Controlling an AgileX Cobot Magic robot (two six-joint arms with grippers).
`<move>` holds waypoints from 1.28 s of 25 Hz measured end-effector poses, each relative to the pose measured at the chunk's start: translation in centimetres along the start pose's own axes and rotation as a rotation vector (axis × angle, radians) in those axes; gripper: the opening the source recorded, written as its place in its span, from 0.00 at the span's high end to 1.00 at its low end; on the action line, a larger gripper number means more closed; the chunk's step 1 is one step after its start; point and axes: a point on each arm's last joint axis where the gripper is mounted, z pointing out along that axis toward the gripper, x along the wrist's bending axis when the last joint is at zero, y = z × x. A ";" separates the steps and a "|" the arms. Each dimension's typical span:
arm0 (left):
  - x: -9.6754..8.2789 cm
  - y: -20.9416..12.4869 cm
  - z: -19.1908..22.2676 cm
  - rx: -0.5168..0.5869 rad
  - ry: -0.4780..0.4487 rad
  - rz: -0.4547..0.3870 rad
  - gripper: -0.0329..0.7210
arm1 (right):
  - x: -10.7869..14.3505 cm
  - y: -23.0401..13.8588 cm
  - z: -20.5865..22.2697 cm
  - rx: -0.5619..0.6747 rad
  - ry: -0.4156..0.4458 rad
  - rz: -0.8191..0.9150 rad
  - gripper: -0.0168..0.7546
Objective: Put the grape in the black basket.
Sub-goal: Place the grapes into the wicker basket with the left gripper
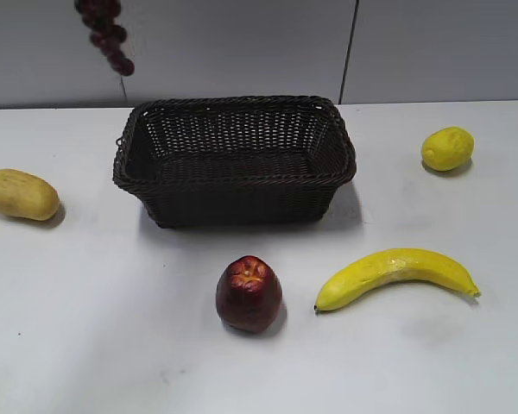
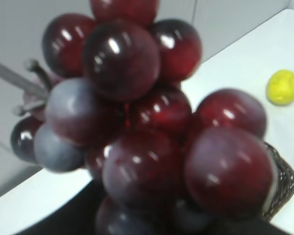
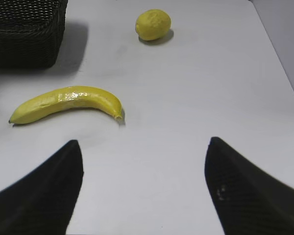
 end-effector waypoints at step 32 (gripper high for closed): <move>-2.3 -14.1 23.4 0.550 -0.186 -0.064 0.13 | 0.0 0.0 0.0 0.000 0.000 0.000 0.21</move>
